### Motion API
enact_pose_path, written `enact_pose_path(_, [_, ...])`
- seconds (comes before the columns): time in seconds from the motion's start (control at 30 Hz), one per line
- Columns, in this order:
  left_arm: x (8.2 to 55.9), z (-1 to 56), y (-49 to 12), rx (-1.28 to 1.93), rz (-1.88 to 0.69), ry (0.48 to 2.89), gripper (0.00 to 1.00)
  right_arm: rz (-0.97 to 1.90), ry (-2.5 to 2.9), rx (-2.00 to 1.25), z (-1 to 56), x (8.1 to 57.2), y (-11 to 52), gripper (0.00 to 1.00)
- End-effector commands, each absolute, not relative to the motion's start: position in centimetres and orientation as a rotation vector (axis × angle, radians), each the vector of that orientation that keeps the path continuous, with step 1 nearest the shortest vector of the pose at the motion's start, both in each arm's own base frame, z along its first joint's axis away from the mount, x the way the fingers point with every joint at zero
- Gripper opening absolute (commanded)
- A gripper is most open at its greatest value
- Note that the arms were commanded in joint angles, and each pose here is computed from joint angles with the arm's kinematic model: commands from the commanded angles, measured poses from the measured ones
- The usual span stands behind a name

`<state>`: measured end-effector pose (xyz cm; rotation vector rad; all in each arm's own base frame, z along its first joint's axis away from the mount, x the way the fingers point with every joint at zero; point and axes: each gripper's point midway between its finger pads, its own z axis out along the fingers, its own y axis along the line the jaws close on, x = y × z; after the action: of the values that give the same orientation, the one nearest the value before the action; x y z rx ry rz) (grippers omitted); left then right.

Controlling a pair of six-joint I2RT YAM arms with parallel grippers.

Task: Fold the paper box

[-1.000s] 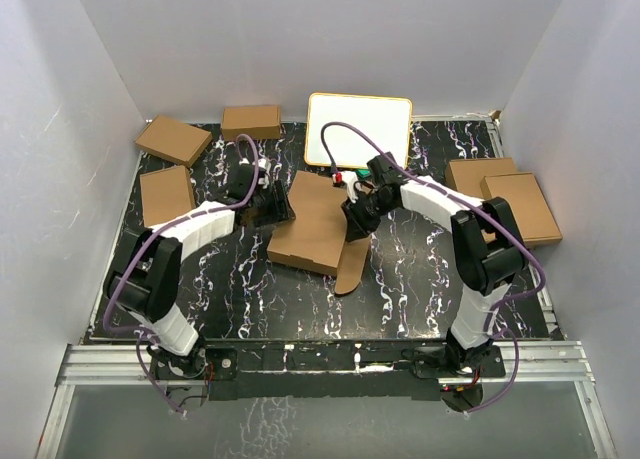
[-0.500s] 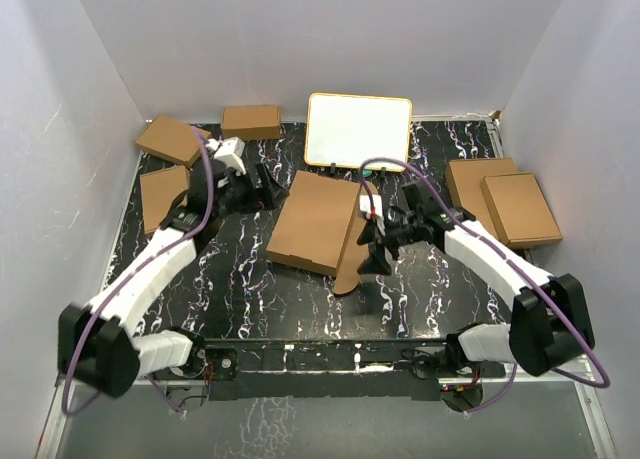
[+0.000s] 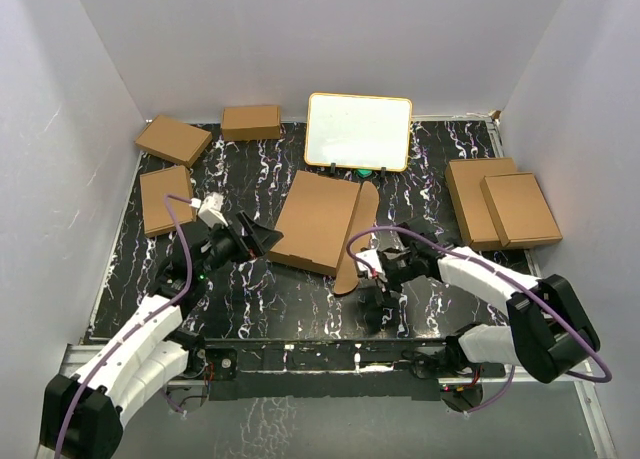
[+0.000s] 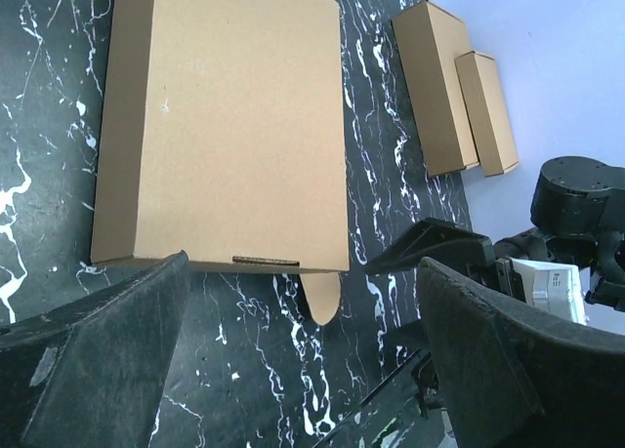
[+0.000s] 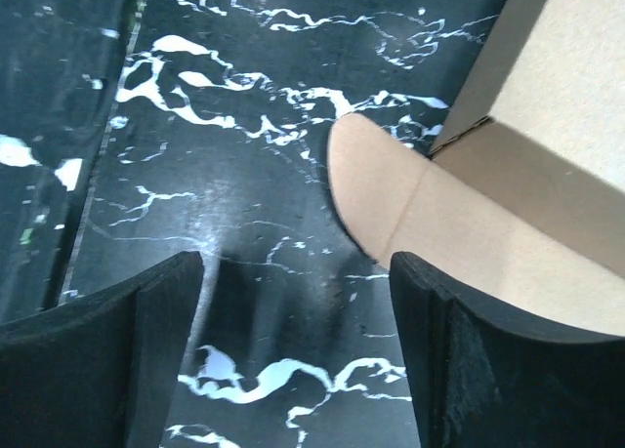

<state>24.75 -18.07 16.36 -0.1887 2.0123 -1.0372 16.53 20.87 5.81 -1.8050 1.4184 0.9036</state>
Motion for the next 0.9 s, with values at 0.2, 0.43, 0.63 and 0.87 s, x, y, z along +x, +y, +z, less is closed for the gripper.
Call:
enact_pose_path(0.2, [24.8, 15.5, -17.4, -0.265, -1.024, 1.999, 0.96, 0.692, 1.220, -1.833, 6.6, 19.7, 24.7, 0.76])
enact_pose_path(0.43, [25.3, 15.0, -17.6, -0.296, -1.031, 2.005, 0.94, 0.658, 1.173, -1.922, 5.3, 18.5, 26.1, 0.74])
enact_pose_path(0.63, [25.4, 14.6, -17.4, -0.302, -1.010, 2.016, 0.94, 0.588, 1.153, -1.962, 4.3, 18.4, 26.4, 0.71])
enact_pose_path(0.87, [25.3, 14.2, -17.2, -0.307, -1.001, 2.017, 0.94, 0.516, 1.197, -1.921, 4.5, 19.7, 26.6, 0.62])
